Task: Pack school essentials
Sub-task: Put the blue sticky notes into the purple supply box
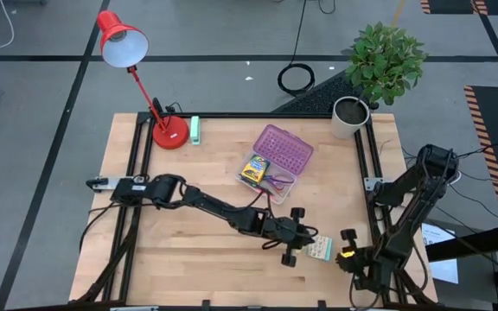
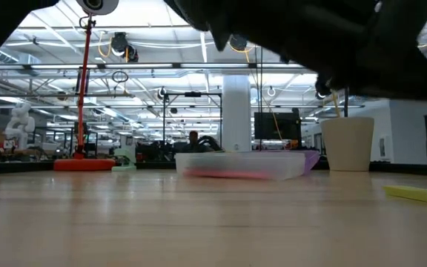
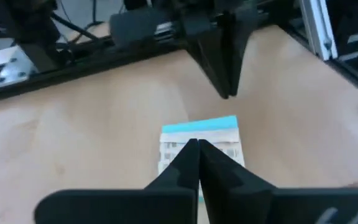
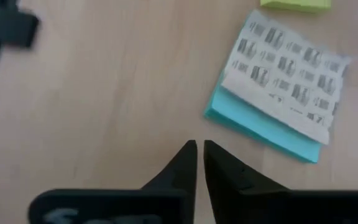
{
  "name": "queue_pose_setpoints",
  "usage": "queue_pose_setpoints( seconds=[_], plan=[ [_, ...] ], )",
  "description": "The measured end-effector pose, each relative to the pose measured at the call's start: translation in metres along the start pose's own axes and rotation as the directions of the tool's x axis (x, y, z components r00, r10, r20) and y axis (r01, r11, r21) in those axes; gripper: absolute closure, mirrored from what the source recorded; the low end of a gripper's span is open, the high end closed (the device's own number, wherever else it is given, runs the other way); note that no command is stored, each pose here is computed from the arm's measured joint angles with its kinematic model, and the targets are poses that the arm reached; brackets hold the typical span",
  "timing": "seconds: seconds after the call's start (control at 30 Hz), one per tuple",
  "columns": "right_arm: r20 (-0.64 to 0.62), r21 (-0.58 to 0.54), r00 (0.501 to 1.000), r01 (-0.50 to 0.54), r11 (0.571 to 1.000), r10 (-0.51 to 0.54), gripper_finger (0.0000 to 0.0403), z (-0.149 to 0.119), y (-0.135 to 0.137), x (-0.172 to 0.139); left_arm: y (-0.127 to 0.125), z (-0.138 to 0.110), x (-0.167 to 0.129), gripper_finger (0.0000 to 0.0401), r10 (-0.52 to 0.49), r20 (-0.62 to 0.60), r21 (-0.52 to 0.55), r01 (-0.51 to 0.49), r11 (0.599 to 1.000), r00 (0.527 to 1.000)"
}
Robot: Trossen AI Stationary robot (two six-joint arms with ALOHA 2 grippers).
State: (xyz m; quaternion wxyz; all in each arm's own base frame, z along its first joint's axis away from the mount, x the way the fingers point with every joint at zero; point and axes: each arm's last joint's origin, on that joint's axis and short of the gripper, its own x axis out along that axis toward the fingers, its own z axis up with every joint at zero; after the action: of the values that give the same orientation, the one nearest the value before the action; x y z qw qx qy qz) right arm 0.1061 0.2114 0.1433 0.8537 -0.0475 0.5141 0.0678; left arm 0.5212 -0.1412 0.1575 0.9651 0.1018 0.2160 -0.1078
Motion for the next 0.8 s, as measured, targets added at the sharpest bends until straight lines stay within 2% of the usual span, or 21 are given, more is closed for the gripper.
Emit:
queue_pose_setpoints(
  seconds=[0.13, 0.3, 0.5, 0.63, 0.8],
  plan=[
    [-0.042, -0.032, 0.999, 0.030, 0.999, -0.031, 0.0351, -0.001, -0.001, 0.010, -0.002, -0.019, 0.011, 0.0398, -0.010, -0.046, 0.020, 0.011, 1.000, 0.999],
    [-0.057, 0.000, 0.996, 0.071, 0.997, -0.071, 0.0343, 0.003, -0.012, 0.021, 0.000, -0.018, 0.012, 0.0385, -0.004, -0.019, -0.020, 0.004, 1.000, 1.000],
    [0.004, -0.020, 0.999, 0.032, 0.999, -0.032, 0.0350, 0.020, -0.017, 0.030, 0.002, -0.012, 0.013, 0.0372, -0.033, 0.058, -0.068, 0.037, 0.997, 0.998],
    [0.041, -0.012, 0.999, 0.014, 1.000, -0.013, 0.0351, 0.028, -0.019, 0.032, 0.008, -0.018, 0.013, 0.0371, -0.052, 0.006, -0.112, 0.053, 0.992, 0.999],
    [0.037, -0.026, 0.999, 0.016, 1.000, -0.015, 0.0347, 0.027, -0.018, 0.032, 0.012, -0.029, 0.013, 0.0371, -0.085, -0.104, -0.137, 0.070, 0.988, 0.991]
  ],
)
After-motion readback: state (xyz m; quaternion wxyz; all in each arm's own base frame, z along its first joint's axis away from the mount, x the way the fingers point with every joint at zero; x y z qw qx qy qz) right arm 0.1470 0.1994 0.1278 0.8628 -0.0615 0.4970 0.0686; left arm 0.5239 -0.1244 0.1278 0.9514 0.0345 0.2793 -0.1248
